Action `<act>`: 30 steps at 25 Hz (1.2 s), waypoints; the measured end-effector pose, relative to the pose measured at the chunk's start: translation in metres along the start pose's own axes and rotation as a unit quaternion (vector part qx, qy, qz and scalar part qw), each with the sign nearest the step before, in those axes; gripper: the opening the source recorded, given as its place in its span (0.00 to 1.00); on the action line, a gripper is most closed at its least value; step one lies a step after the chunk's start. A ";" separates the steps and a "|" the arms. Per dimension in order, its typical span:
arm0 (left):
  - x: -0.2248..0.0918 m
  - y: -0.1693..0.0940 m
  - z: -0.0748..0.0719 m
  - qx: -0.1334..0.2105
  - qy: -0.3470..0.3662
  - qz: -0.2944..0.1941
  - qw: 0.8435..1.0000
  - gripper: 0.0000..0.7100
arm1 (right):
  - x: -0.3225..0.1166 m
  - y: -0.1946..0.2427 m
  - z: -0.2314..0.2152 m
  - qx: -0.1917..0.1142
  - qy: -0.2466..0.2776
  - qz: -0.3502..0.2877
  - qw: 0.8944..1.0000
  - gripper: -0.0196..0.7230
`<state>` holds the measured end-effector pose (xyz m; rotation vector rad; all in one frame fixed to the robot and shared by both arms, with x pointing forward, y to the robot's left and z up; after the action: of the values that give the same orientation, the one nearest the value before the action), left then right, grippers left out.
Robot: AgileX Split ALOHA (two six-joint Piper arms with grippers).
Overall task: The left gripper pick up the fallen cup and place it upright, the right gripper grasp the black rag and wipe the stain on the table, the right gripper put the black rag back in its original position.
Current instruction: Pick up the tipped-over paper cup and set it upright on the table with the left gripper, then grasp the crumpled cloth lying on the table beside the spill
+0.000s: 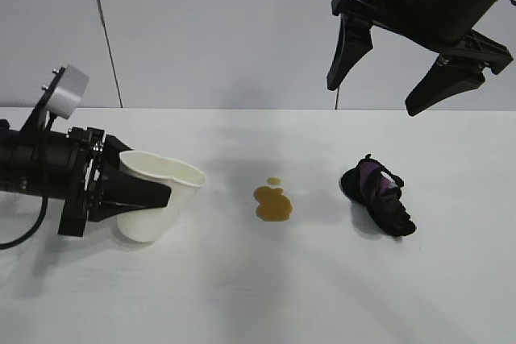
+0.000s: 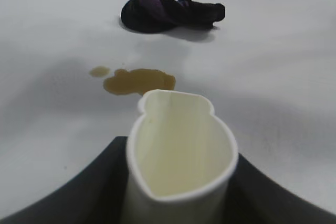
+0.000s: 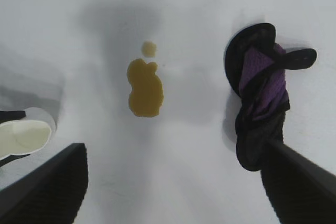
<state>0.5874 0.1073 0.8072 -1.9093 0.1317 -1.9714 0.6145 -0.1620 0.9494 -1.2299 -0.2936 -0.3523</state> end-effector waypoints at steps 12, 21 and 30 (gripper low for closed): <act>0.014 -0.005 0.006 0.011 0.011 -0.001 1.000 0.96 | -0.004 0.000 -0.001 -0.002 0.000 0.012 1.000 0.86; 0.081 -0.035 0.025 0.080 -0.227 0.025 0.970 0.98 | -0.009 0.000 -0.002 -0.006 -0.004 0.023 1.000 0.86; 0.088 -0.058 0.005 0.193 -0.447 0.168 0.857 0.98 | -0.010 0.012 -0.022 -0.051 -0.007 0.032 0.998 0.86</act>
<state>0.5808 0.1318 0.9100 -2.1210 -0.1701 -0.6834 0.6110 -0.1778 0.9278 -1.3404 -0.2497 -0.3066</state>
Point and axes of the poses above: a point on each arm's last joint axis where the gripper is mounted, y pointing out along that axis toward the gripper, z along the wrist's bending axis when the last joint is at zero, x = y × z, the point moved 10 cm from there along y, pointing out along that axis toward the gripper, and after that the axes turned 3 degrees about y, right-handed, at the moved point
